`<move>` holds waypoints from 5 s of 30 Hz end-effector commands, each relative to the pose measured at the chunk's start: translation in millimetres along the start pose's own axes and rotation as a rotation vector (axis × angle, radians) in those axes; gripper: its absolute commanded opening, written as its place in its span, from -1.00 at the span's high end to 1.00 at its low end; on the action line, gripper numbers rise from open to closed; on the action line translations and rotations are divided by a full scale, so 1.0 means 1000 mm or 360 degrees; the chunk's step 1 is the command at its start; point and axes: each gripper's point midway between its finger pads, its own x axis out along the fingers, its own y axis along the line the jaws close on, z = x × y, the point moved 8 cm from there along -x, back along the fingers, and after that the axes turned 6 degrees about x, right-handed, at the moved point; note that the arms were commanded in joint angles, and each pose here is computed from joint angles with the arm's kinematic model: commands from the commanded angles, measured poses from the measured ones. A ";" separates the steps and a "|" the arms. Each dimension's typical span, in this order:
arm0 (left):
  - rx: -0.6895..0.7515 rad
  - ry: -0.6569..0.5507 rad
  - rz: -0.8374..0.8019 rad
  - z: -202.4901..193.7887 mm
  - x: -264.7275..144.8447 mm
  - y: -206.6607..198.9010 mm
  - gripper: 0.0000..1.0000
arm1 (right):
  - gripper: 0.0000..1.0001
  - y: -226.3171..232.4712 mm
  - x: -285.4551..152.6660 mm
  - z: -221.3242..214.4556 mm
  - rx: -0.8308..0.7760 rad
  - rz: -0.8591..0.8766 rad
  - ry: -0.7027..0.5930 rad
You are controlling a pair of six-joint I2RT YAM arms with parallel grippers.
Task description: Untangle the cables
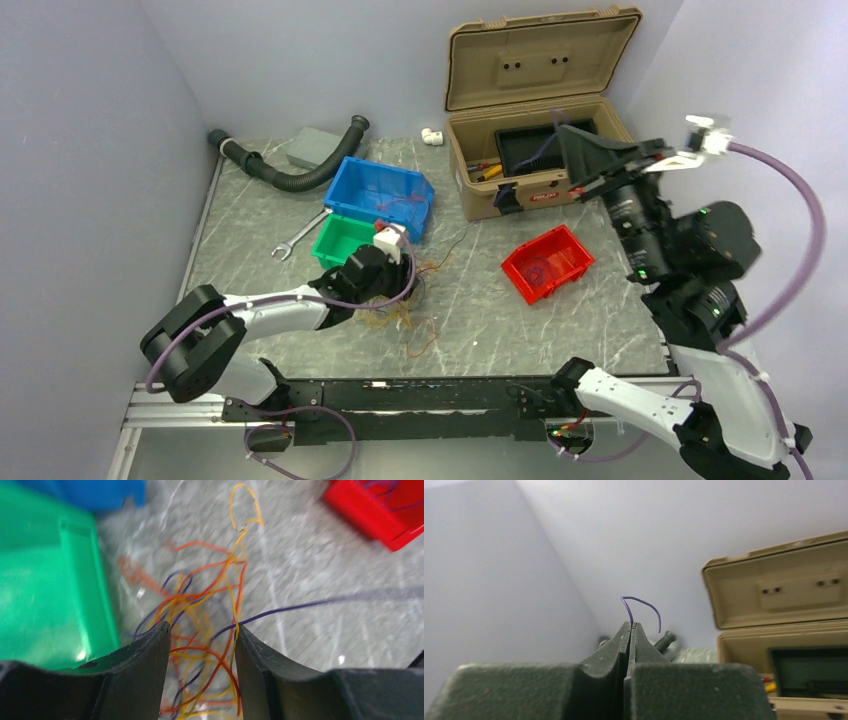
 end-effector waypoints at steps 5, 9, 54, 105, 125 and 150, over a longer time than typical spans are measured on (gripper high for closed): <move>-0.0061 -0.0046 0.0079 0.002 -0.015 0.006 0.01 | 1.00 -0.020 -0.019 0.042 -0.0142 -0.0356 -0.0237; -0.0045 0.0040 0.0083 -0.006 -0.017 0.007 0.09 | 1.00 -0.025 -0.025 0.032 -0.0145 -0.0377 -0.0152; 0.0302 -0.0450 0.0088 0.011 -0.088 0.024 -0.10 | -0.60 -0.095 -0.020 -0.348 0.1153 -0.1164 0.1148; 0.0390 0.0326 -0.0162 -0.024 -0.015 0.009 -0.46 | 1.00 -0.037 0.000 -0.254 0.0619 -0.0611 0.0971; 0.0369 0.0190 -0.0050 -0.011 -0.026 0.017 -0.37 | 1.00 -0.041 0.010 -0.087 0.0193 -0.0626 0.0241; 0.0368 -0.0066 -0.0066 -0.003 -0.055 0.017 -0.43 | 1.00 -0.095 -0.029 -0.095 0.0042 -0.1058 0.0228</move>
